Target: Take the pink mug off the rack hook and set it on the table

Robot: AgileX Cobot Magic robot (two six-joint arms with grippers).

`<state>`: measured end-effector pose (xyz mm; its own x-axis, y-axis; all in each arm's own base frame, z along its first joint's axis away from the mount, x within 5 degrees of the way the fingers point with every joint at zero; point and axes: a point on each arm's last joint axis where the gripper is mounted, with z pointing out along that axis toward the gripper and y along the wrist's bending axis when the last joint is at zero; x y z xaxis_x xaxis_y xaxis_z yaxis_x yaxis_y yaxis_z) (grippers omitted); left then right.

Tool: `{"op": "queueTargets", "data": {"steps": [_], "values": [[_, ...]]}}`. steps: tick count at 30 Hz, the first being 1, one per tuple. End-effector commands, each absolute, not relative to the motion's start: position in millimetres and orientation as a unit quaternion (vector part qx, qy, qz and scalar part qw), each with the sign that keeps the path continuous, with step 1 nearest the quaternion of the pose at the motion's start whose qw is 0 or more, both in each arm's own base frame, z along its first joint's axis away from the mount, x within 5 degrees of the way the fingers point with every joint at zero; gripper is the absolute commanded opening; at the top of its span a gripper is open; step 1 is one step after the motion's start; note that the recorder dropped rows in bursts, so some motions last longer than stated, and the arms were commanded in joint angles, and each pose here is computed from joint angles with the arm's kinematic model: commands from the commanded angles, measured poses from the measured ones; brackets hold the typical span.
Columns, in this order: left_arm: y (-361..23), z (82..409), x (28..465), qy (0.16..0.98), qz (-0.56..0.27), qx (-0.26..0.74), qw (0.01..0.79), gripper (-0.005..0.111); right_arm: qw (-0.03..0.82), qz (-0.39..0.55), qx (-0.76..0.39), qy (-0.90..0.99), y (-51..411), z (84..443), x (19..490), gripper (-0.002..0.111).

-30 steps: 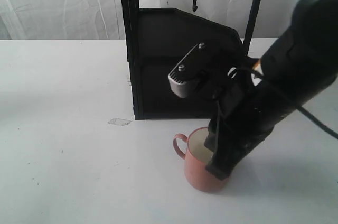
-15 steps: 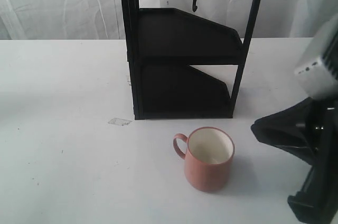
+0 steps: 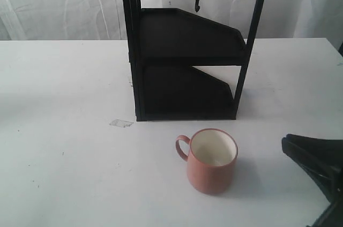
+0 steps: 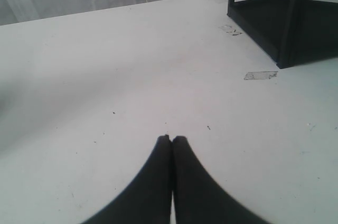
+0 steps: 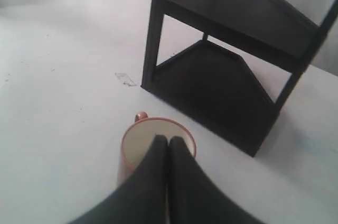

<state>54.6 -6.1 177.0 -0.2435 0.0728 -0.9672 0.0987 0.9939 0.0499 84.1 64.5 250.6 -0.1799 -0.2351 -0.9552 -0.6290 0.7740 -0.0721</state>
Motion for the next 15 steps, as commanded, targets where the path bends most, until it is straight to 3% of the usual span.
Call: {"op": "queueTargets", "data": {"steps": [1, 15], "values": [[-5.8, 175.6, 54.3, 0.79, -0.01, 0.051, 0.611, 0.0, 0.578, 0.159, -0.254, 0.759, 49.4, 229.4, 73.6, 0.0], [-5.8, 175.6, 54.3, 0.79, -0.01, 0.051, 0.611, 0.0, 0.578, 0.155, -0.151, 0.787, 29.1, 189.6, 51.9, 0.0]]}}
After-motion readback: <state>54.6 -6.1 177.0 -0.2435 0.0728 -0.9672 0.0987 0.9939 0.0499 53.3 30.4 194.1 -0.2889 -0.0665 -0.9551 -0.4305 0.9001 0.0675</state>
